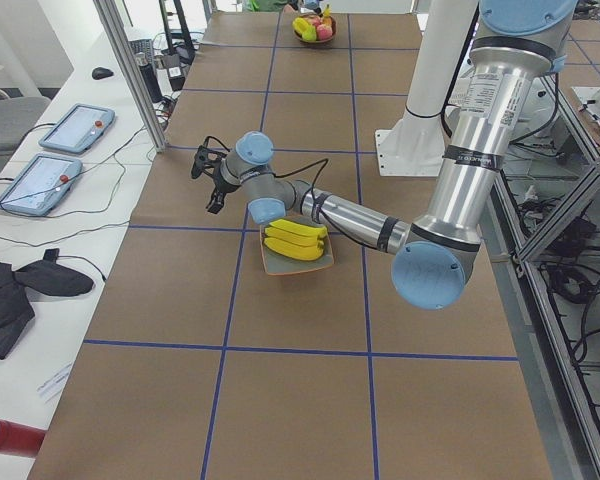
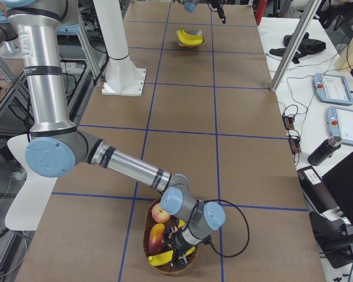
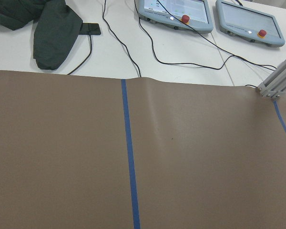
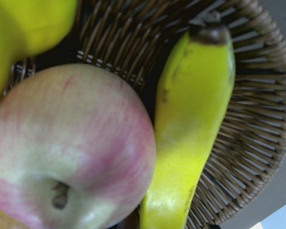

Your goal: Transfer all bananas from basket to plate

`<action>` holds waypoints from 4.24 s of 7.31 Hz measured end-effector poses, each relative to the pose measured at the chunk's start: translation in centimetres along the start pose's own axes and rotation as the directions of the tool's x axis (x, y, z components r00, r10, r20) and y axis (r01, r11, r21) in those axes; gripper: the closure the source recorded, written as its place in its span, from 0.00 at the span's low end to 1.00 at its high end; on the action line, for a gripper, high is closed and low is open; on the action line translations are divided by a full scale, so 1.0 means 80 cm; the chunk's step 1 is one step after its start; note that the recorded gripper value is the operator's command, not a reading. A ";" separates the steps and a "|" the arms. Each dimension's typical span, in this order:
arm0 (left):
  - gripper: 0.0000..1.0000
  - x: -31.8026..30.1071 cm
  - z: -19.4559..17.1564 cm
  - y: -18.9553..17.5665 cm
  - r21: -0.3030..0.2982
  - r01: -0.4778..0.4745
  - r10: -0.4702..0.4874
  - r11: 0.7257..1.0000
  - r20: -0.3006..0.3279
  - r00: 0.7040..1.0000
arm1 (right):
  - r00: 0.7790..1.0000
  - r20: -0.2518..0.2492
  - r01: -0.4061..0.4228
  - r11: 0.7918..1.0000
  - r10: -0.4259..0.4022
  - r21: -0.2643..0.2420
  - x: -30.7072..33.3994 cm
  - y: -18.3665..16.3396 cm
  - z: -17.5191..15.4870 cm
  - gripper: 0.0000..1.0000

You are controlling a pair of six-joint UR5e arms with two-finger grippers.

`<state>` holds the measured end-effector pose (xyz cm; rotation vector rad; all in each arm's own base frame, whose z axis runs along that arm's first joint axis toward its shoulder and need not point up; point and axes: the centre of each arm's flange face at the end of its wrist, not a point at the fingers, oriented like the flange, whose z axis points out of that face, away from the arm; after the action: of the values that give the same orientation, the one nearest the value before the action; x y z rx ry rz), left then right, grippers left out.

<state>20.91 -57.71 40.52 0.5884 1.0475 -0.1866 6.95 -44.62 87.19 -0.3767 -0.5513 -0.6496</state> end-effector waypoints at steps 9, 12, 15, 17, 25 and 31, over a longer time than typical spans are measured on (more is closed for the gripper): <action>0.00 0.008 0.002 0.005 -0.006 -0.006 0.006 1.000 -0.009 1.000 | 1.000 0.008 0.001 1.000 -0.001 -0.009 -0.001 0.010 0.014 1.00; 0.00 0.008 0.003 0.006 -0.007 -0.004 0.004 1.000 -0.010 1.000 | 1.000 -0.005 0.002 1.000 -0.002 0.005 -0.002 0.002 0.000 0.97; 0.00 0.007 0.004 0.009 -0.011 -0.004 0.004 1.000 -0.009 1.000 | 1.000 -0.005 0.006 1.000 -0.006 0.006 -0.003 0.002 -0.002 0.54; 0.00 0.006 0.005 0.012 -0.014 -0.004 0.004 1.000 -0.009 1.000 | 1.000 0.001 0.007 1.000 -0.007 0.003 -0.003 0.005 0.000 0.45; 0.00 0.005 0.007 0.014 -0.018 -0.005 0.005 1.000 -0.007 1.000 | 0.999 0.021 0.039 0.999 -0.039 0.004 0.010 0.040 0.012 0.33; 0.00 0.007 0.008 0.014 -0.020 -0.006 0.006 1.000 -0.008 1.000 | 0.998 0.046 0.047 0.999 -0.046 -0.019 0.001 0.063 0.035 0.34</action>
<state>22.16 -57.01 40.66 0.5745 1.0545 -0.1682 9.33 -39.55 88.66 -0.3994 -0.5986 -0.6931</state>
